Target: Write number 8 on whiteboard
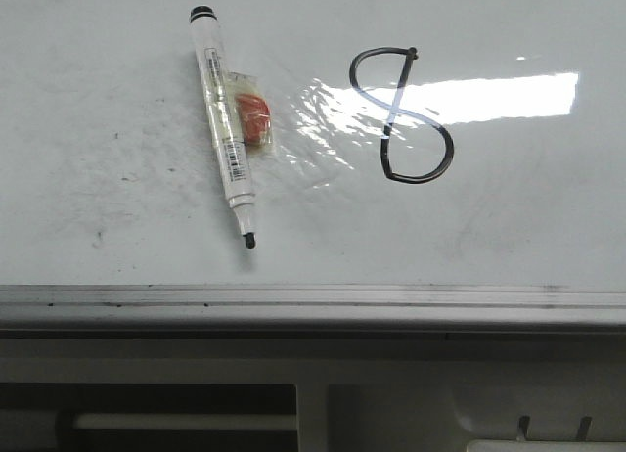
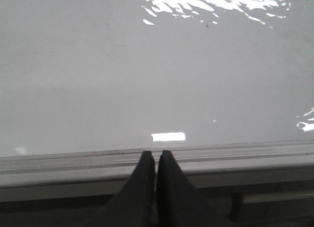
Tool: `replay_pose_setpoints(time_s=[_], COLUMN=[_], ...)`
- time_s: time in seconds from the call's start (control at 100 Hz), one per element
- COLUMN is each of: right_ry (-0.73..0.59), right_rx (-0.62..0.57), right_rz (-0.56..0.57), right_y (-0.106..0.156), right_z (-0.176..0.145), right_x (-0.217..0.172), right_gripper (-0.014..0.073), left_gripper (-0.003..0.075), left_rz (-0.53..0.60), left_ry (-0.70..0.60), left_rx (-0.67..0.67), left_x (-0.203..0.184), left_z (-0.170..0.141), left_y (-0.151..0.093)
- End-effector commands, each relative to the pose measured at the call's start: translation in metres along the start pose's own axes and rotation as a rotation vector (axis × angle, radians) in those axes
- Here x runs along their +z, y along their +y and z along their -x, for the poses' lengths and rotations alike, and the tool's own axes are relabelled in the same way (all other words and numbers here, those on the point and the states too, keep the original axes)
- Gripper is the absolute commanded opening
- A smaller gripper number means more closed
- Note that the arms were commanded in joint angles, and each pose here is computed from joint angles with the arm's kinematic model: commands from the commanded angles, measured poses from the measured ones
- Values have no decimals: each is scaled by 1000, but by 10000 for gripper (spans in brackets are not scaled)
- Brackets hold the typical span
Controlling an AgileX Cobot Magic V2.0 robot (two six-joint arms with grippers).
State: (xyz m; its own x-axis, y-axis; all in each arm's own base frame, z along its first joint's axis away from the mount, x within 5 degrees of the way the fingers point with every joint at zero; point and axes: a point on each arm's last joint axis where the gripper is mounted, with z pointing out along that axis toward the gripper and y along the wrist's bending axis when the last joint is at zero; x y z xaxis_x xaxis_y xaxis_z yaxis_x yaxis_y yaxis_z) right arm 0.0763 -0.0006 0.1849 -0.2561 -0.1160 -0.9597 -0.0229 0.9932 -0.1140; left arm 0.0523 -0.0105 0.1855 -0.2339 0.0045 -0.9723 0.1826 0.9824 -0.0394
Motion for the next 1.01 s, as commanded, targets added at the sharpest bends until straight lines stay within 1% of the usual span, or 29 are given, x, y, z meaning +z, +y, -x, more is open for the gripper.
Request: replay_pose_setpoints(time_s=[0.0,0.11,0.37,0.55,1.0], right_ry=[22,85,6,-93,-93], right_rx=[0,0,-9,-8,-8], right_rz=[3,6,-11,-23,-23], right_y=[1,1,0,0,0], right_z=[-5,-11,-11,-7,-7], right_x=[0,-2,-14,-22,-21], right_gripper=[-42,-43,-42,-42,-42], left_gripper=[-20,-20,-20,-20,-20], left_rz=[1,1,1,1,1], left_ry=[-34,-34,-34,-34,-34], left_rx=[-10,-10,-9,-9,-9], left_x=[2,2,2,2,2], left_z=[-7,-7,-7,-7,-7], left_y=[0,0,0,0,0])
